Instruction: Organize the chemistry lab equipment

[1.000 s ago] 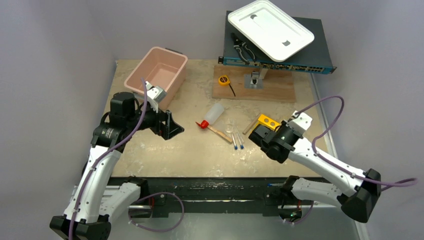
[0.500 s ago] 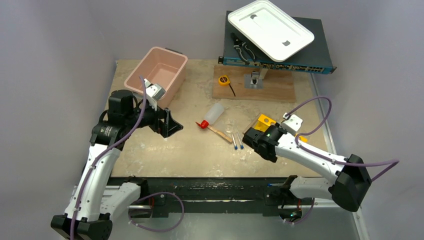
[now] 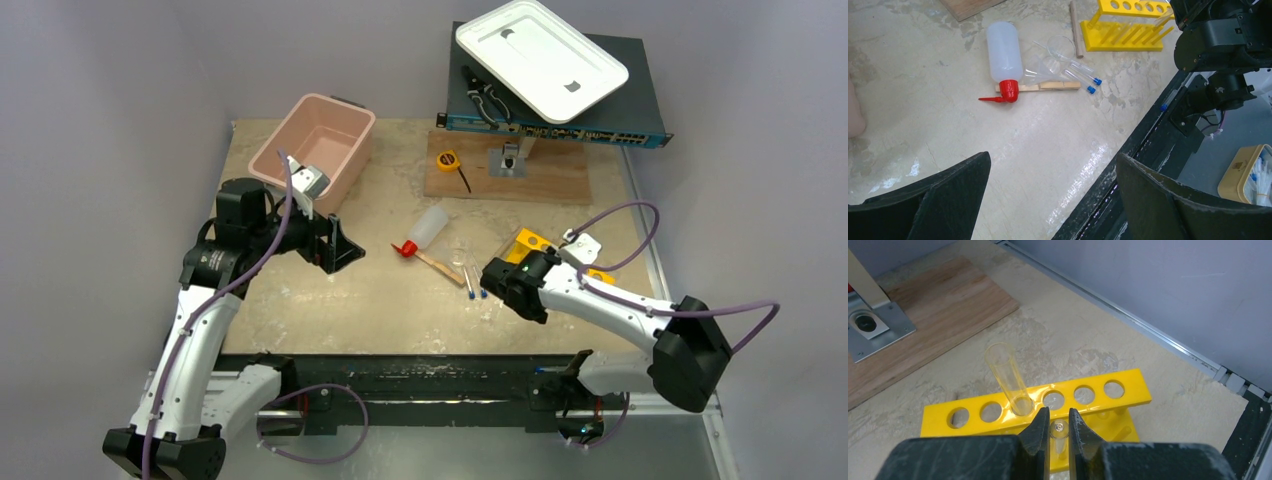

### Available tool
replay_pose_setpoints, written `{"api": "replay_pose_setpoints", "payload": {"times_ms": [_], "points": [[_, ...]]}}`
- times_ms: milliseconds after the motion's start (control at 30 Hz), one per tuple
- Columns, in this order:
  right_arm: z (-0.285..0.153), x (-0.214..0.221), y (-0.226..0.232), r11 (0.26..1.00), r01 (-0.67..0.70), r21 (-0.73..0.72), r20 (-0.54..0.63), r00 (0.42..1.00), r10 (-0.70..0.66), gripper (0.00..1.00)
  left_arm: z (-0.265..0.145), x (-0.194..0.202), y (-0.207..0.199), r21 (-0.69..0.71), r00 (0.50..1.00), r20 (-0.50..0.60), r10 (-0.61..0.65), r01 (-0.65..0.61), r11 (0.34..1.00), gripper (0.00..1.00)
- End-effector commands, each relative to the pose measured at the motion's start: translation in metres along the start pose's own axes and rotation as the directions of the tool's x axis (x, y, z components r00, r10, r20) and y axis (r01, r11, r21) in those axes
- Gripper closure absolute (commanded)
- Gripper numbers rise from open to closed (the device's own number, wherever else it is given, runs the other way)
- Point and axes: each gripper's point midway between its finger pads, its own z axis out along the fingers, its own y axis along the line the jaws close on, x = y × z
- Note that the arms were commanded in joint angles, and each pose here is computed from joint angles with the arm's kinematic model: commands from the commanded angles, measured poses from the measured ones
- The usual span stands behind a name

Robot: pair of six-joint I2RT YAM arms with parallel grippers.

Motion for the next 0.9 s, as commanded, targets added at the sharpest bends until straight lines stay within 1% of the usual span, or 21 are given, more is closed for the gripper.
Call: {"api": "replay_pose_setpoints", "payload": {"times_ms": [0,67,167,367,633,867], "points": [[0.001,-0.006,-0.002,0.998,-0.058,-0.008,0.024,0.998,0.058,1.00,-0.006,-0.017,-0.005,0.012,0.998,0.044,0.041,-0.042,0.999,0.04],[0.001,-0.005,-0.001,0.999,-0.047,-0.003,0.018,0.999,0.047,1.00,-0.006,-0.018,-0.004,0.010,0.996,0.047,0.072,-0.073,0.997,0.04],[0.001,-0.004,0.003,1.000,-0.022,0.001,0.018,1.000,0.022,1.00,-0.007,-0.019,-0.005,0.009,0.996,0.050,0.076,-0.077,0.997,0.04],[0.001,-0.004,0.002,0.999,-0.036,0.002,0.015,0.999,0.036,1.00,-0.011,-0.021,-0.006,0.002,0.993,0.058,0.099,-0.100,0.995,0.04],[0.001,-0.003,0.010,1.000,-0.003,0.006,0.025,1.000,0.003,1.00,-0.013,-0.025,-0.005,-0.010,0.991,0.071,0.112,-0.111,0.994,0.04],[0.001,0.004,0.019,0.999,0.024,0.034,-0.013,1.000,-0.024,1.00,-0.014,-0.027,-0.002,-0.024,0.990,0.074,0.122,-0.121,0.992,0.04]]}}
